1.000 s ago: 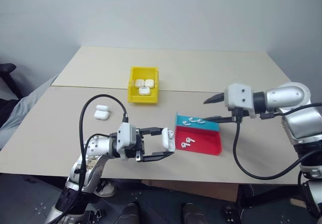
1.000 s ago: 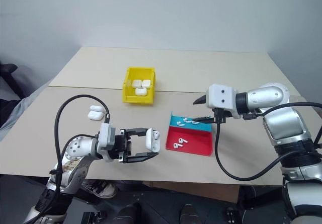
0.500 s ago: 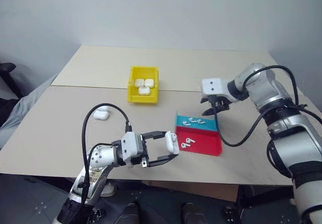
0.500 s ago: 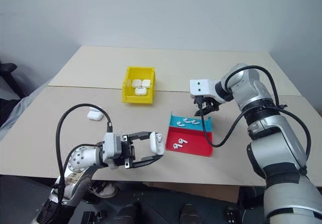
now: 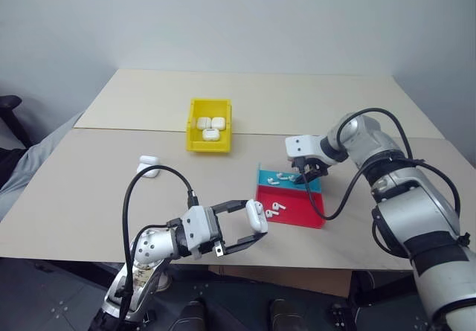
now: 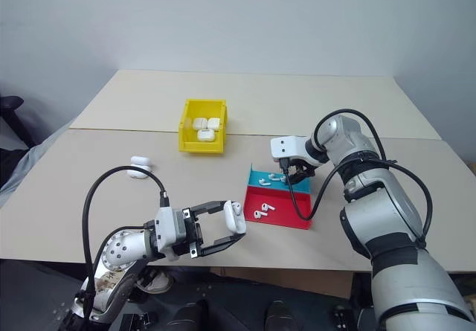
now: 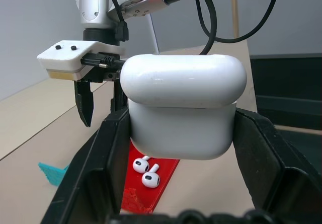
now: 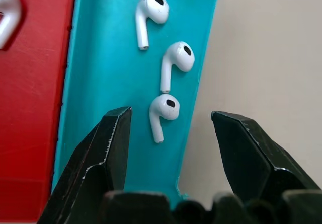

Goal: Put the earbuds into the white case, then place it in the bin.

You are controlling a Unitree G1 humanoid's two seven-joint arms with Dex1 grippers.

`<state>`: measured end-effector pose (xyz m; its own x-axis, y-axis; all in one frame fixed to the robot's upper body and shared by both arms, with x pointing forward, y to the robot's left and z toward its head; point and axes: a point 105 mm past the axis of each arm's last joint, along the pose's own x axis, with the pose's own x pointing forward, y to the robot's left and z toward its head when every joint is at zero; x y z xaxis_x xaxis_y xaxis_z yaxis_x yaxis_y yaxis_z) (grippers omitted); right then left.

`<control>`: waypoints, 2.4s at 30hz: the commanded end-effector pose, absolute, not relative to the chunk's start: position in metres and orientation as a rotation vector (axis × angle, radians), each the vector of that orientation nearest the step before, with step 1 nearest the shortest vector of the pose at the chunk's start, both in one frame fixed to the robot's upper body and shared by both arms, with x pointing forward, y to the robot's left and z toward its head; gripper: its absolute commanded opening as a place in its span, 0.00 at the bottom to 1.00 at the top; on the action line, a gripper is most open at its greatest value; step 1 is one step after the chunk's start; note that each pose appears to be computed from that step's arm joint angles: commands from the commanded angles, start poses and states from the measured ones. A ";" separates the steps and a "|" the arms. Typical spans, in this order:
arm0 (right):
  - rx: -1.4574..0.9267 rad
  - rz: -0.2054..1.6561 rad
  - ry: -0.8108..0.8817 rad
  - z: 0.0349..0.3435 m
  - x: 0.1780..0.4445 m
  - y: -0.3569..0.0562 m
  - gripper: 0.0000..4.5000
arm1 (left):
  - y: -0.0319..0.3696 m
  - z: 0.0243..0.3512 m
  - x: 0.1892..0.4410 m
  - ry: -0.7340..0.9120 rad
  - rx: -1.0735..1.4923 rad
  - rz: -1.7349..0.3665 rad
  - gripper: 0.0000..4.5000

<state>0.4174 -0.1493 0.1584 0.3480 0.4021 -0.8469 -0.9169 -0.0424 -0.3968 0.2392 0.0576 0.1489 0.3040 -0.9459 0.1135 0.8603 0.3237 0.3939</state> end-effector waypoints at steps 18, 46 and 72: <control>-1.131 1.134 0.494 0.165 0.424 -0.139 0.47 | 0.061 0.160 0.234 -0.394 0.339 -1.235 0.61; -1.104 1.131 0.501 0.156 0.425 -0.133 0.34 | 0.063 0.160 0.234 -0.382 0.360 -1.229 0.61; -1.095 1.122 0.497 0.158 0.426 -0.135 0.25 | 0.062 0.161 0.237 -0.389 0.358 -1.239 0.61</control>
<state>0.4225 -0.1354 0.1444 0.3693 0.4414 -0.8178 -0.9141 0.0138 -0.4053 0.2397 0.0637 0.1506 0.2986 -0.9526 0.0582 0.8499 0.2932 0.4379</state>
